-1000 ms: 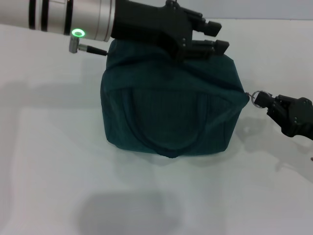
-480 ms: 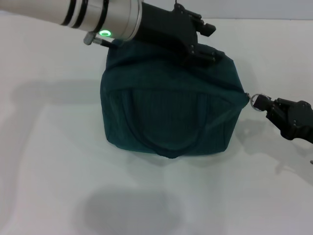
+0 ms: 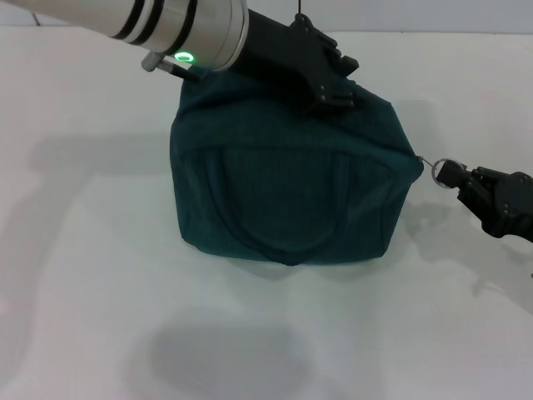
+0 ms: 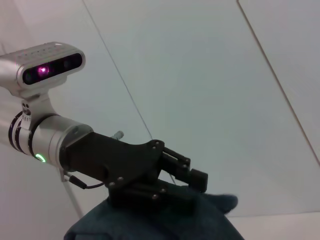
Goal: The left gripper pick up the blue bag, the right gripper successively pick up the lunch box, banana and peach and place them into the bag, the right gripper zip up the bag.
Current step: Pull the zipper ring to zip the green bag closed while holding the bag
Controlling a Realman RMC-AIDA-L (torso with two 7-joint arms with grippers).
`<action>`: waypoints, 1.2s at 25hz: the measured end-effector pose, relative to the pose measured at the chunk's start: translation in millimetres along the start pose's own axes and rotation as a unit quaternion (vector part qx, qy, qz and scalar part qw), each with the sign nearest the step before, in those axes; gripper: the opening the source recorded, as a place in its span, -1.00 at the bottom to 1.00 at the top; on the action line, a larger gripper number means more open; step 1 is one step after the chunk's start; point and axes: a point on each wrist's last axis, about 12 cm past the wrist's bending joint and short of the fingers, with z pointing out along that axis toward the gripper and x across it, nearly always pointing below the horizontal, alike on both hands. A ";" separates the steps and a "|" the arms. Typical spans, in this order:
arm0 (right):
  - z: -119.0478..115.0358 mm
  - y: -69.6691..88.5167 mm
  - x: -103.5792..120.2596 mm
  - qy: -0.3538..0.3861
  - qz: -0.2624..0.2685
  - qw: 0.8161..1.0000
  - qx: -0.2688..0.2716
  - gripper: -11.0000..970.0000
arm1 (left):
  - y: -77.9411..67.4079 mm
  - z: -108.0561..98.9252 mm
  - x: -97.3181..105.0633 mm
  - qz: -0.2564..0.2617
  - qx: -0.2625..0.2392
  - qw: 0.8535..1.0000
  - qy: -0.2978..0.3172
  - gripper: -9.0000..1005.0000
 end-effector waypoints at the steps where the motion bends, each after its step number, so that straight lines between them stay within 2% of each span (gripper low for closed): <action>1: 0.0 -0.1 -0.1 0.000 0.000 1.000 0.000 -0.84 | 0.2 -0.1 0.2 0.001 0.000 1.000 0.002 -0.06; 7: 1.1 -0.9 -1.1 -0.001 -0.001 1.000 0.001 -0.83 | 0.9 -0.4 2.5 0.005 -0.002 1.000 0.012 -0.49; 17: 1.2 -2.6 -2.1 -0.003 -0.002 1.000 0.007 -0.83 | 0.7 -0.6 2.5 0.002 -0.001 1.000 0.013 -0.58; 26: 2.7 -7.9 2.4 0.014 -0.001 0.999 0.031 -0.82 | -0.2 -6.6 -7.8 -0.004 0.001 1.000 0.004 -0.72; 30: 4.5 -8.8 4.6 0.020 0.002 0.999 0.036 -0.82 | -0.6 -6.8 -9.1 -0.005 0.004 1.000 0.004 -0.73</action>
